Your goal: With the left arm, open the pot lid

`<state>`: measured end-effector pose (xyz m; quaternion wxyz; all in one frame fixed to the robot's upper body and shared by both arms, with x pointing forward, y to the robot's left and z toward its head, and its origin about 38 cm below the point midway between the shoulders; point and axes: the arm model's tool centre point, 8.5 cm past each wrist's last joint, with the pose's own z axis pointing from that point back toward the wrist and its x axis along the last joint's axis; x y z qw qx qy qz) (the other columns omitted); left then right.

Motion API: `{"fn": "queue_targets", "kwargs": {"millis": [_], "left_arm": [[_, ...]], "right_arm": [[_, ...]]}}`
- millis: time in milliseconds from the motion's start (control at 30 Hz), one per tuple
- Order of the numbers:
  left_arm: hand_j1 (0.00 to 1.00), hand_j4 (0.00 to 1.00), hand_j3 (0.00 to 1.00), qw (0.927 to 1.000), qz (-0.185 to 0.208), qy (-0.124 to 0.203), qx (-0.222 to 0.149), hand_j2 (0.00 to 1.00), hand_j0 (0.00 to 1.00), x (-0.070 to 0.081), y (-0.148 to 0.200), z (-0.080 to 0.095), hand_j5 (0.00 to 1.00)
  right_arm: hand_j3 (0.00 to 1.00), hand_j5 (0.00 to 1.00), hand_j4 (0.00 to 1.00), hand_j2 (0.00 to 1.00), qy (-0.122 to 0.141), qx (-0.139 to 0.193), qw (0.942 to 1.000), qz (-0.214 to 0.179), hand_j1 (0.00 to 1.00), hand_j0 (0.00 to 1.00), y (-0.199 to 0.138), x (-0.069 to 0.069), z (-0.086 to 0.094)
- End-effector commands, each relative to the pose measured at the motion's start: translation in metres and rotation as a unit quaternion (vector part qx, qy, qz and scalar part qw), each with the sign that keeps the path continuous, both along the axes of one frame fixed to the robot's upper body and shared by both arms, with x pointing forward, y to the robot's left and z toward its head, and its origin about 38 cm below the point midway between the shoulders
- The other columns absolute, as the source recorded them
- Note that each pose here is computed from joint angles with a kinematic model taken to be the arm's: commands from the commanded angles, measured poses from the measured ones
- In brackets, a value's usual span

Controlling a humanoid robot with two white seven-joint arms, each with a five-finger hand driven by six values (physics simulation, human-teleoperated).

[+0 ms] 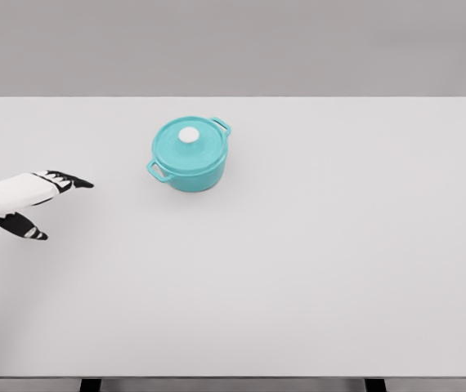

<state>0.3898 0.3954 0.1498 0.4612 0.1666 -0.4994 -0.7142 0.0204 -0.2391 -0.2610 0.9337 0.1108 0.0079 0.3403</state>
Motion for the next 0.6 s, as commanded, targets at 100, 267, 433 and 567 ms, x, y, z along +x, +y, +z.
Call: {"fn": "queue_targets", "kwargs": {"millis": [100,267,433,567], "left_arm": [[1.0,1.0,1.0,1.0,-0.005,-0.006,-0.002,1.0,1.0,0.004,-0.005,0.003,1.0],[1.0,1.0,1.0,0.9991,-0.037,-0.018,0.007,1.0,1.0,0.019,-0.027,0.015,1.0],[1.0,1.0,1.0,0.9986,-0.051,-0.006,0.012,1.0,1.0,0.081,-0.046,0.047,1.0],[1.0,1.0,1.0,0.9925,-0.115,-0.036,0.023,1.0,1.0,0.104,-0.108,0.078,1.0]], "right_arm": [[1.0,1.0,1.0,1.0,0.003,-0.001,1.0,0.0,1.0,1.0,-0.001,-0.002,0.0],[1.0,1.0,1.0,1.0,0.003,-0.001,1.0,0.0,1.0,1.0,-0.001,-0.002,0.0],[1.0,1.0,1.0,1.0,0.003,-0.001,1.0,0.0,1.0,1.0,-0.001,-0.002,0.0],[1.0,1.0,1.0,1.0,0.003,-0.001,1.0,0.0,1.0,1.0,-0.001,-0.002,0.0]]}}
